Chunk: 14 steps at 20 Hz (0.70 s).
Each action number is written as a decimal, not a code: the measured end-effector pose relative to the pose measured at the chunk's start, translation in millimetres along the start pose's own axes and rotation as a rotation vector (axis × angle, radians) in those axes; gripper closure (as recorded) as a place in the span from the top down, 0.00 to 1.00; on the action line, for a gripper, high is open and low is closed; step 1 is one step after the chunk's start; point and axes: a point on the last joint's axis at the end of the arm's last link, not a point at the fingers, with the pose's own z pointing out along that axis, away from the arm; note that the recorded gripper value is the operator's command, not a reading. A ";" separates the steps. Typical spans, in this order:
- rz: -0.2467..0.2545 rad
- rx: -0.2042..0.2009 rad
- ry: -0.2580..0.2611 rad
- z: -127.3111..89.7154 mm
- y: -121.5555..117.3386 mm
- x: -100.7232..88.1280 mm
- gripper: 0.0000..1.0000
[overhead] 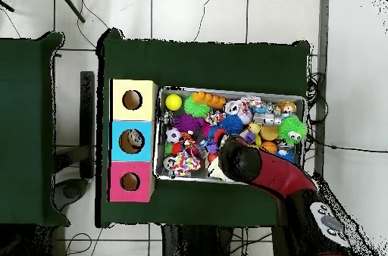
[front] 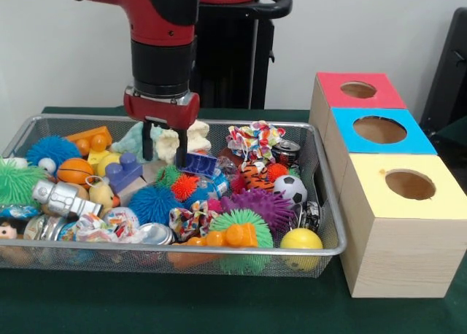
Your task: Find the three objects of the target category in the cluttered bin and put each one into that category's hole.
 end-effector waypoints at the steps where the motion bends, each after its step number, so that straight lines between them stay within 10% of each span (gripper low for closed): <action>1: -0.005 -0.001 0.000 -0.3 2.9 0.4 1.00; 14: -0.112 -0.018 0.001 -5.5 71.1 15.9 1.00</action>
